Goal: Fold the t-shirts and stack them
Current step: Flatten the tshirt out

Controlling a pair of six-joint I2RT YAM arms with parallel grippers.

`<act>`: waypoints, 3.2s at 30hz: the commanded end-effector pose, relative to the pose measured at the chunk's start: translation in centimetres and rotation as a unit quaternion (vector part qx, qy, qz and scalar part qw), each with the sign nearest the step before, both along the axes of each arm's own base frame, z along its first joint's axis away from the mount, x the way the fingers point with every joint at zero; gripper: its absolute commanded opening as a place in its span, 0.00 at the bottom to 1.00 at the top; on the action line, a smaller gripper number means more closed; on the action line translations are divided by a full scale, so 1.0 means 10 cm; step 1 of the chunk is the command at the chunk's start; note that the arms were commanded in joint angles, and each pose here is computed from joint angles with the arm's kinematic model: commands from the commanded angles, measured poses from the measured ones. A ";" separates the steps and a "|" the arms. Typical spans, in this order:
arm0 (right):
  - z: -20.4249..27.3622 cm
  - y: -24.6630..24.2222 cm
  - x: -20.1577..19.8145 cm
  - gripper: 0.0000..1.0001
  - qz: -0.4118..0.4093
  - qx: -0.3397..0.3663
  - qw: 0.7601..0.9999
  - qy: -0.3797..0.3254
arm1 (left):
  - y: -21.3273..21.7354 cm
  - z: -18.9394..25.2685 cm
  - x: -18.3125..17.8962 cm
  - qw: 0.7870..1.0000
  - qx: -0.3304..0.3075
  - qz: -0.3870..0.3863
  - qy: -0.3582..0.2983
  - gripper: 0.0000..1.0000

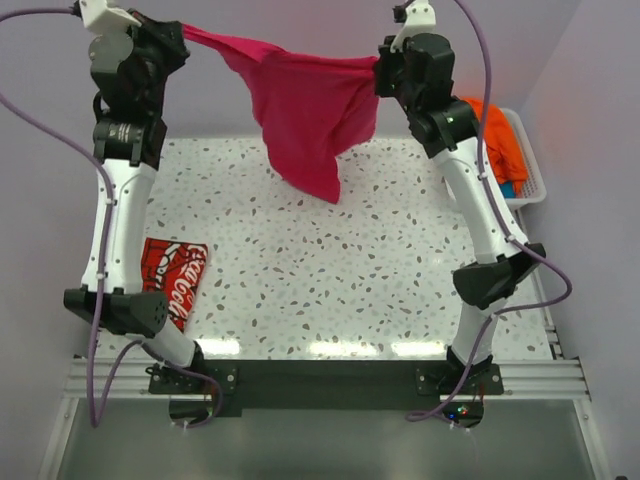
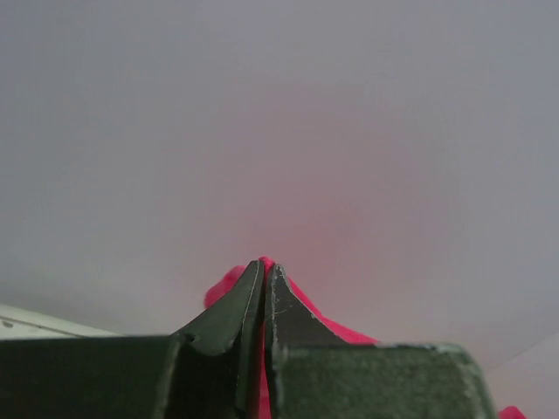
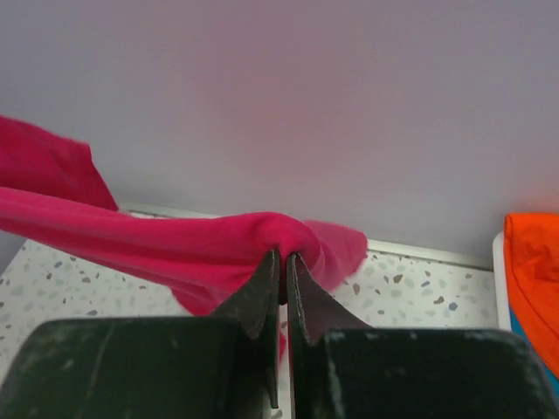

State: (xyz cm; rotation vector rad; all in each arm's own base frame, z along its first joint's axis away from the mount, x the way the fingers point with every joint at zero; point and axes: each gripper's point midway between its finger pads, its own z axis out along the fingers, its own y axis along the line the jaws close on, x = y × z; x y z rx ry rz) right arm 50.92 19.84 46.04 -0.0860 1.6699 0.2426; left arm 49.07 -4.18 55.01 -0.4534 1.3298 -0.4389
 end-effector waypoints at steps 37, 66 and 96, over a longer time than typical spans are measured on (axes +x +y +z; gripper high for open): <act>-4.17 0.04 -1.81 0.54 -0.056 0.084 0.927 0.363 | 0.39 -2.74 -1.17 0.971 -0.073 0.080 0.215 0.00; -4.08 -0.01 -1.73 0.00 -0.088 0.053 0.928 0.359 | 0.35 -2.73 -1.19 0.971 -0.057 0.064 0.224 0.00; 0.58 -1.11 -2.12 0.00 -0.075 0.083 0.994 -0.019 | 0.15 0.34 -1.93 0.998 0.024 -0.021 -0.048 0.00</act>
